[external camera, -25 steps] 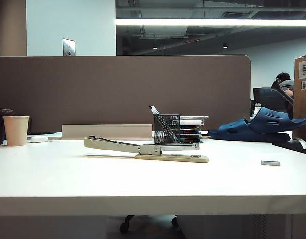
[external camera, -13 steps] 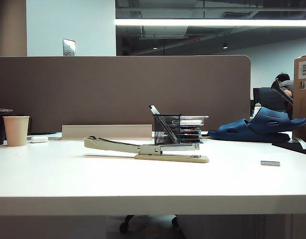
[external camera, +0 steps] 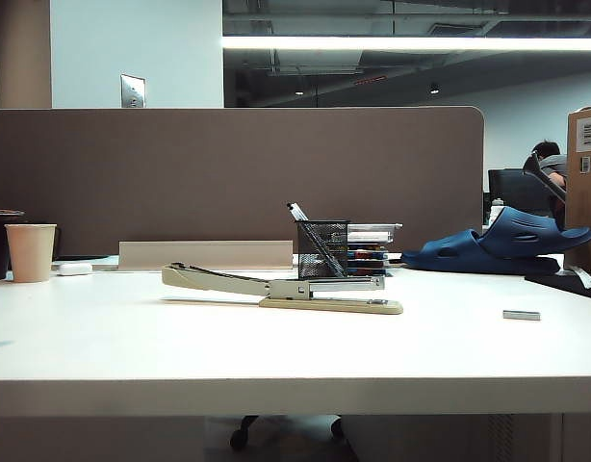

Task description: Pick up a set of staples and put them into the open stapler.

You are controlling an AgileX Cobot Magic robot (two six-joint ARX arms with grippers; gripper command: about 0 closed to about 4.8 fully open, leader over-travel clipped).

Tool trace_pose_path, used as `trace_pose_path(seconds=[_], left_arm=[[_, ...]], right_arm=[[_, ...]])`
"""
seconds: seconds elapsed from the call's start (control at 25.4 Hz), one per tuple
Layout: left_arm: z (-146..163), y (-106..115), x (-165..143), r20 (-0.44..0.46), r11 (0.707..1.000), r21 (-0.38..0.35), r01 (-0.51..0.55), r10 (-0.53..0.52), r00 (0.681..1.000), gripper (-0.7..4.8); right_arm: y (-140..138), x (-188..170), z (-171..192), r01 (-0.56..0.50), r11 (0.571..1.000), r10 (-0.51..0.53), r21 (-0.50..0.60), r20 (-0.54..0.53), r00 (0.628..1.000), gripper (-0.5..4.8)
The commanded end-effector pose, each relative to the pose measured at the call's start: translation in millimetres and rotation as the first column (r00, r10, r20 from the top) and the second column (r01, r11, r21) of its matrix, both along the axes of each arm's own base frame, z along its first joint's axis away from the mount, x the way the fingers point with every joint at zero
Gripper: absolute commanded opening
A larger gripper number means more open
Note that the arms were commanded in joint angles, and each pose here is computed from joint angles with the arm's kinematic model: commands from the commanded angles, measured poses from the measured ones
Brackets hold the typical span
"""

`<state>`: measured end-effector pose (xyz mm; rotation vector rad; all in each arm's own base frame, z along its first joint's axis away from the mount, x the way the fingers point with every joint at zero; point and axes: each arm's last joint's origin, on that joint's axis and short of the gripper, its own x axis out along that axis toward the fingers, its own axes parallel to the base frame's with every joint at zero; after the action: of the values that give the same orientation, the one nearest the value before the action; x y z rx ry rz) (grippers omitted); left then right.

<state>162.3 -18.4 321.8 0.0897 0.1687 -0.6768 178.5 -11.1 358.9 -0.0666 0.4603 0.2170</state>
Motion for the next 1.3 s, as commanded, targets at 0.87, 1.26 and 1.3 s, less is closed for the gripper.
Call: trace_pose_path(seconds=[0.87, 1.26, 1.3], left_arm=[[-51.1, -21.9, 71.7, -0.210, 0.979, 0.121, 0.164, -0.136, 0.968, -0.05], [-51.9, -22.1, 73.1, -0.208, 0.979, 0.120, 0.163, -0.136, 0.969, -0.05], [-51.8, -22.1, 73.0, -0.208, 0.979, 0.121, 0.163, -0.136, 0.969, -0.05]], right_arm=[[7.3, 157.7, -121.7, -0.556, 0.817, 0.426, -0.150, -0.492, 0.759, 1.93], [34.9, 179.4, -157.1, -0.636, 0.738, 0.444, -0.226, -0.547, 0.710, 2.12], [34.8, 181.2, -163.0, -0.652, 0.725, 0.452, -0.222, -0.561, 0.693, 2.12]])
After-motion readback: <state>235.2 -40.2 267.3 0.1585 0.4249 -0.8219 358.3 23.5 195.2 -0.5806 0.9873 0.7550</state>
